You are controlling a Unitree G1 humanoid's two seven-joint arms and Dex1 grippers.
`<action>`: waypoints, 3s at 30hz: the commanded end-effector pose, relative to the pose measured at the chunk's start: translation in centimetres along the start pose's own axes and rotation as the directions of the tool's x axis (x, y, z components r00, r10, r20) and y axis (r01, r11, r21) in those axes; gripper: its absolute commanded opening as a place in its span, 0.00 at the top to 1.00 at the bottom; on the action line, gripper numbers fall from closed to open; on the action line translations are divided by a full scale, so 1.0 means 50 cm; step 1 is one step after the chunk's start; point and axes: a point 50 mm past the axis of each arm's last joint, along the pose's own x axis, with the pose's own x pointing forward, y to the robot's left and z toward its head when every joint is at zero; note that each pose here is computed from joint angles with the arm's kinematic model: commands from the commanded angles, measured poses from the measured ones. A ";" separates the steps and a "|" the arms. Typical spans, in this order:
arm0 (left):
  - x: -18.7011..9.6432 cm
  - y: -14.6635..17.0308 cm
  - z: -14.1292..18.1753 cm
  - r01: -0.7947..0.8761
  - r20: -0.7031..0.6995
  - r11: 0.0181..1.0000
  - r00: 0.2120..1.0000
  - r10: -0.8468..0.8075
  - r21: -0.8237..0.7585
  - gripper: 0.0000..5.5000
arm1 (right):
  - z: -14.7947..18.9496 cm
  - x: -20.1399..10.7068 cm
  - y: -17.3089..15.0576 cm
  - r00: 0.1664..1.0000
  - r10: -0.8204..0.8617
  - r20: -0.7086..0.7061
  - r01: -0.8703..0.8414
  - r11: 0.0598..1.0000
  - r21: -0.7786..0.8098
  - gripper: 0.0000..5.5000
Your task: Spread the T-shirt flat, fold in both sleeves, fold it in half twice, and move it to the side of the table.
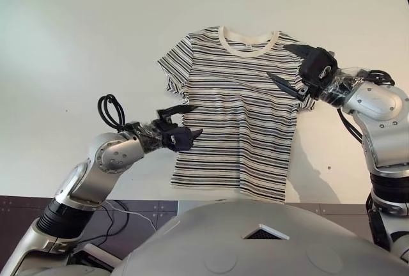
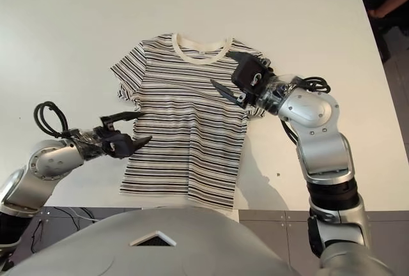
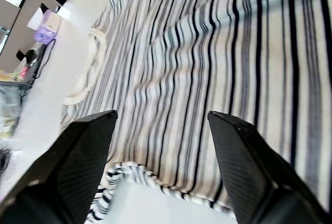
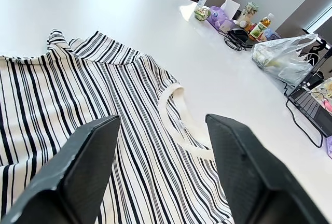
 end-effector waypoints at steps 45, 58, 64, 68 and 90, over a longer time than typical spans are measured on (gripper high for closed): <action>-0.065 0.191 -0.001 -0.296 -0.131 0.942 0.939 0.318 0.161 0.41 | 0.015 0.059 -0.073 0.971 -0.214 0.103 0.218 0.975 -0.028 0.45; -0.048 0.160 -0.281 -0.105 -0.414 0.919 0.869 0.271 0.381 0.41 | 0.005 0.113 -0.103 0.911 -0.387 0.144 0.403 0.909 -0.106 0.45; -0.010 0.175 -0.262 -0.030 -0.305 0.899 0.935 0.179 0.437 0.41 | 0.000 0.113 -0.093 0.915 -0.382 0.132 0.394 0.914 -0.090 0.45; 0.018 0.186 -0.247 -0.007 -0.250 0.887 0.958 0.138 0.462 0.41 | 0.007 0.119 -0.091 0.918 -0.369 0.142 0.383 0.920 -0.087 0.45; 0.013 0.148 -0.275 0.079 -0.340 0.910 0.938 0.071 0.407 0.53 | 0.005 0.118 -0.098 0.912 -0.385 0.140 0.397 0.915 -0.070 0.45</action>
